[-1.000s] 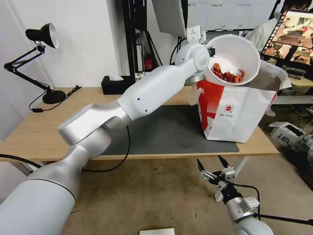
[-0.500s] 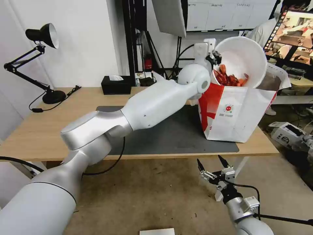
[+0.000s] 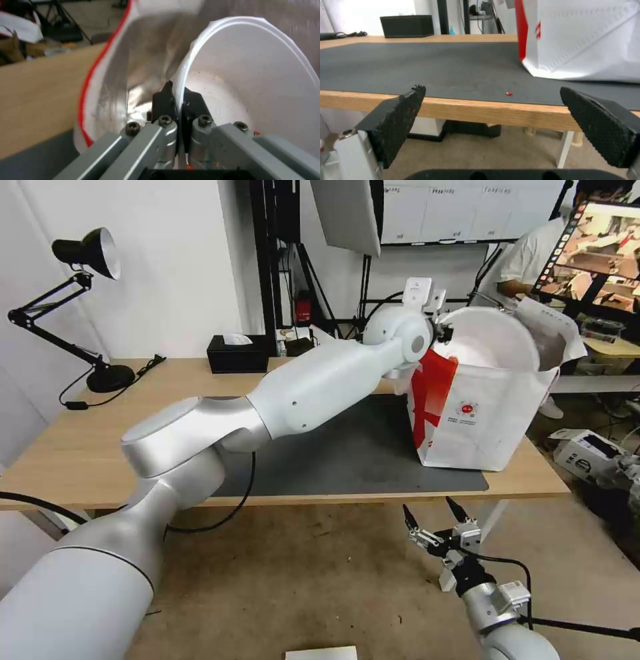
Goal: Pick up the trash from the table and place it into the takeout bag.
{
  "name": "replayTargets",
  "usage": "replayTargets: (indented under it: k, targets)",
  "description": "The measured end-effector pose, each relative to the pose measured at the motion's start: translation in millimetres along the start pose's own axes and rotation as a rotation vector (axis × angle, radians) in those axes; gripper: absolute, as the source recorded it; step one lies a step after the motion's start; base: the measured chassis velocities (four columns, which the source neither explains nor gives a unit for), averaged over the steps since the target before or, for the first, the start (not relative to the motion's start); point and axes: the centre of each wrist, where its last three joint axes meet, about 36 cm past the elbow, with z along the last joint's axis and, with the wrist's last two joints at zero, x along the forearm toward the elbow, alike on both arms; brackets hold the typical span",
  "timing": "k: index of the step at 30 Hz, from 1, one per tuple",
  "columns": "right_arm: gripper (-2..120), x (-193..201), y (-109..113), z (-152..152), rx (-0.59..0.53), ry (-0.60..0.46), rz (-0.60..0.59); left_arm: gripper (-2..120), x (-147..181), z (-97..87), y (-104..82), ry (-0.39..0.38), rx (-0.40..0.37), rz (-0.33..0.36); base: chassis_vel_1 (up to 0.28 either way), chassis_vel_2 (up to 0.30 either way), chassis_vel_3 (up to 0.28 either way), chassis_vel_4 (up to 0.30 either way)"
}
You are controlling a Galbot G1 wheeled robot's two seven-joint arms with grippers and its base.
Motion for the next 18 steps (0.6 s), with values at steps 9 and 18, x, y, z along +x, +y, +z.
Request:
replayTargets:
  k: [9,18]
  targets:
    - [100,0,0,0,0.000,0.000,0.000,0,-14,12.8,18.1,0.070,0.011,-0.016,0.000,0.000,0.000,0.000]
    - [100,0,0,0,0.000,0.000,0.000,8,-15,15.3,19.8,0.068,0.025,-0.007,0.000,0.000,0.000,0.000]
